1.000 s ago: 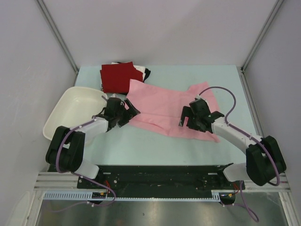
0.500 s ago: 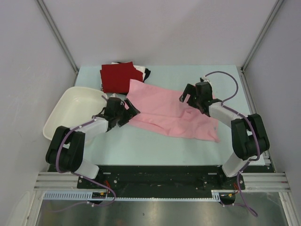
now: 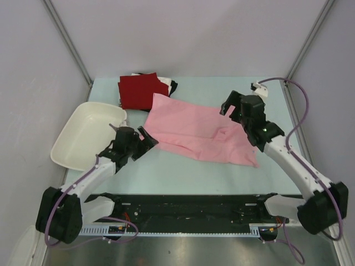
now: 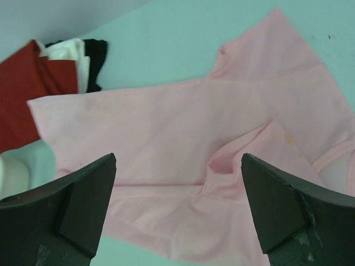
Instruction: Fold and stack the t-shirts
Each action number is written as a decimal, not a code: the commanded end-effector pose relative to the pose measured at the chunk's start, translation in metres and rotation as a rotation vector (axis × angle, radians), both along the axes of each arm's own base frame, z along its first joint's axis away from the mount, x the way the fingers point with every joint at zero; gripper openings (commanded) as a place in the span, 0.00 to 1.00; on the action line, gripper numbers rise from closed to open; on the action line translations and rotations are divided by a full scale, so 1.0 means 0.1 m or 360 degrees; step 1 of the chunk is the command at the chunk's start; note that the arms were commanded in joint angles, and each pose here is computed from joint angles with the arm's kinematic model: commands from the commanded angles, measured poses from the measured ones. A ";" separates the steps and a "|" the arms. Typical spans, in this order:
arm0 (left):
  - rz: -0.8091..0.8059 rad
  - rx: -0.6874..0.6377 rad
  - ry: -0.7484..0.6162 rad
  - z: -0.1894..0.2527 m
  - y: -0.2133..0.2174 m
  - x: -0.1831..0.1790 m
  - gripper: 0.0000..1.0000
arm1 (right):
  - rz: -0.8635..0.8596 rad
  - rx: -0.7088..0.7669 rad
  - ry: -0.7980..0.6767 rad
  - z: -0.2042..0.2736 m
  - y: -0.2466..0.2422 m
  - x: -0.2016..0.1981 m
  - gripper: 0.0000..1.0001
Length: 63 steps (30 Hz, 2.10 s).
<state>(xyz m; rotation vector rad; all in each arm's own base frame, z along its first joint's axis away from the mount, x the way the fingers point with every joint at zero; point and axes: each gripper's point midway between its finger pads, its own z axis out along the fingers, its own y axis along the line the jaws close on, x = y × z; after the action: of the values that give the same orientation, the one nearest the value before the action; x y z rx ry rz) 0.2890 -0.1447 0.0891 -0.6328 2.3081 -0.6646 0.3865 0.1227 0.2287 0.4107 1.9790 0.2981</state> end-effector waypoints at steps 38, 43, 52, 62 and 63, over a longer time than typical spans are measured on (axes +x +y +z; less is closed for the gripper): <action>0.0631 -0.0073 0.0597 -1.16 0.29 0.04 0.00 | 0.0061 0.0043 0.0225 -0.52 -0.10 -1.76 1.00; 0.0625 -0.0107 0.0587 -1.15 0.29 0.03 0.00 | -0.0070 0.0133 0.0355 -0.95 -0.09 -1.81 1.00; 0.0600 -0.0125 0.0546 -1.09 0.32 -0.10 0.00 | -0.0369 0.0509 0.0502 -1.59 -0.11 -1.96 0.92; 0.0534 -0.0138 0.0560 -1.11 0.28 -0.17 0.00 | -0.0605 0.0589 0.0455 -1.87 -0.32 -1.89 0.77; 0.0535 -0.0137 0.0559 -1.11 0.28 -0.17 0.00 | -0.0627 0.0575 0.0451 -1.89 -0.34 -1.88 0.76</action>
<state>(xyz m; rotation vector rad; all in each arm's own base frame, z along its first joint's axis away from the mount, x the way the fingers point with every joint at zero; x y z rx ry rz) 0.3127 -0.1326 0.0124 -1.2006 2.2597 -0.6895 0.1818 0.0958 0.0354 1.0147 2.1804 0.3581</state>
